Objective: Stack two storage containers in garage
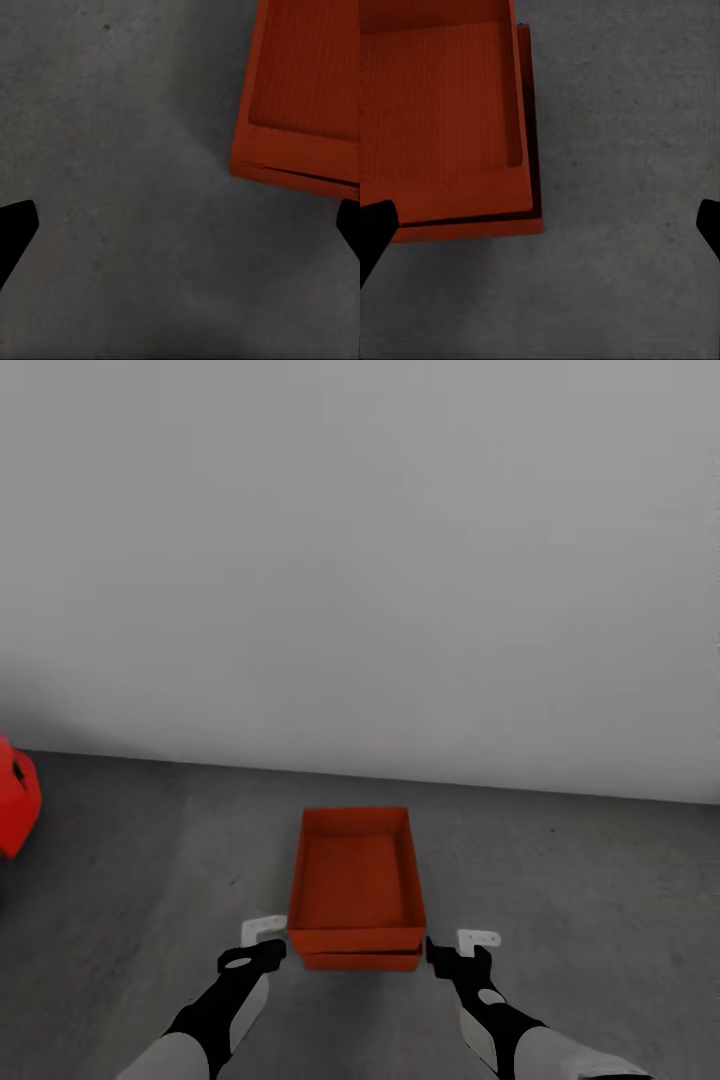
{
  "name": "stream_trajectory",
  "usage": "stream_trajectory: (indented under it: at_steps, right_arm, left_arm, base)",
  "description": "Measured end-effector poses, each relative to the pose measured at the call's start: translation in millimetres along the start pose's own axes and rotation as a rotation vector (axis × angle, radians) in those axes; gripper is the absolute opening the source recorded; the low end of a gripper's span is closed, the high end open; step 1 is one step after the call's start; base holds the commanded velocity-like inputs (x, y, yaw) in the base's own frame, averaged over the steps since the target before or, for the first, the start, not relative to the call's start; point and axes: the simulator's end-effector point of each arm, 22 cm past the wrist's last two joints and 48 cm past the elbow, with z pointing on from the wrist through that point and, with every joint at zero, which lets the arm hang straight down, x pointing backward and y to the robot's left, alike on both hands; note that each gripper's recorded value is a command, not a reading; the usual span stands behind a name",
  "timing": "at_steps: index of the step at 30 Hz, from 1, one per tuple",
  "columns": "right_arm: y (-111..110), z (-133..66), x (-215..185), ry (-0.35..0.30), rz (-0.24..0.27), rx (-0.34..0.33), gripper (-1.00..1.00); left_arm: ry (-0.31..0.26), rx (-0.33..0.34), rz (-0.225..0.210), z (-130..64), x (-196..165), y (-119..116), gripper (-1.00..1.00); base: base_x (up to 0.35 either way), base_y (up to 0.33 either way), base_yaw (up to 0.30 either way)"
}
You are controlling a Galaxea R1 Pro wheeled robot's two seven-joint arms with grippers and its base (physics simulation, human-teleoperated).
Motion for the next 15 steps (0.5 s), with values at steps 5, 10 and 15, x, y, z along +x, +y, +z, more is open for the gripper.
stream_trajectory:
  at_steps: [5, 10, 15]
  right_arm:
    - [0.0, 0.0, 0.1, 0.0, 0.0, 0.0, 1.0]
    - [-0.1, 0.0, 0.1, 0.0, 0.0, 0.0, 1.0]
    - [-0.5, -0.2, -0.3, -0.001, 0.002, 0.002, 1.0]
  left_arm:
    - [0.0, 0.0, 0.001, 0.0, 0.4, 0.1, 1.0]
    - [0.0, 0.0, 0.002, 0.0, 0.7, 0.0, 1.0]
    - [-0.007, 0.005, 0.001, 0.0, -1.3, -0.8, 1.0]
  base:
    - [-0.344, 0.0, 0.0]
    - [-0.344, 0.0, 0.0]
    - [-0.257, 0.0, 0.0]
